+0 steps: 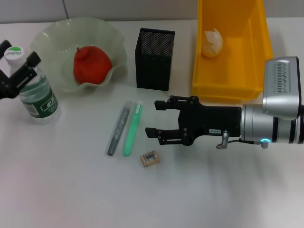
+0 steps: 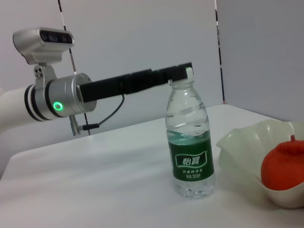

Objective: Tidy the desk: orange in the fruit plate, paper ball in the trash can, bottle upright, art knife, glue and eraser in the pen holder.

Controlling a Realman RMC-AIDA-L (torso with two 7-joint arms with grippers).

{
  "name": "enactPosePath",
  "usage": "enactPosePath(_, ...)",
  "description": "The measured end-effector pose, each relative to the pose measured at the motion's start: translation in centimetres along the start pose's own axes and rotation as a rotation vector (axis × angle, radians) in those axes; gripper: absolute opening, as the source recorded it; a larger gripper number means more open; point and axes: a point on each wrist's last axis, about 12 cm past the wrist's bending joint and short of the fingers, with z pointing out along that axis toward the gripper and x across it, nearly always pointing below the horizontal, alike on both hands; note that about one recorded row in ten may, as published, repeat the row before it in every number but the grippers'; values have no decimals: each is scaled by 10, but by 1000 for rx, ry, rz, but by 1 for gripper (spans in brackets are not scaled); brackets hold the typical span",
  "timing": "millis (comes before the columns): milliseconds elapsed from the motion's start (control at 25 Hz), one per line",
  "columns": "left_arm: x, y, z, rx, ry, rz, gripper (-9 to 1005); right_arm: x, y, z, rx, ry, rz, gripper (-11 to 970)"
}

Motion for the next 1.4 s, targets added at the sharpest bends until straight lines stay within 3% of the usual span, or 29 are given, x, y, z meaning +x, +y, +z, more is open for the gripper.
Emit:
enactPosePath(280, -13, 2, -1, -6, -102, -24, 795, -1, 0, 0, 4, -10, 3, 781)
enactPosePath(400, -34, -2, -7, 123, -231, -114, 795, -3, 1, -3, 12, -53, 14, 781)
enactPosePath(520, -37, -3, -9, 154, -238, -130, 795, -4, 1, -6, 25, -87, 26, 781)
enactPosePath(600, -44, -8, -17, 270, -241, -185, 795, -5, 1, -9, 33, -116, 36, 781)
enactPosePath(800, -40, -21, -19, 462, -111, -242, 794, -9, 3, -16, 28, -179, 65, 781)
enactPosePath(920, -32, -28, -19, 526, -22, -233, 794, -11, 3, -16, 17, -190, 83, 781)
enactPosePath(1000, -32, -28, -19, 526, -22, -233, 794, -15, 3, -16, 1, -198, 99, 781)
enactPosePath(1120, -14, -40, -19, 601, 136, -197, 794, -24, -1, -17, -16, -210, 115, 782)
enactPosePath(1400, 5, -40, -19, 572, 254, -118, 793, -45, -9, -26, -80, -163, 89, 780)
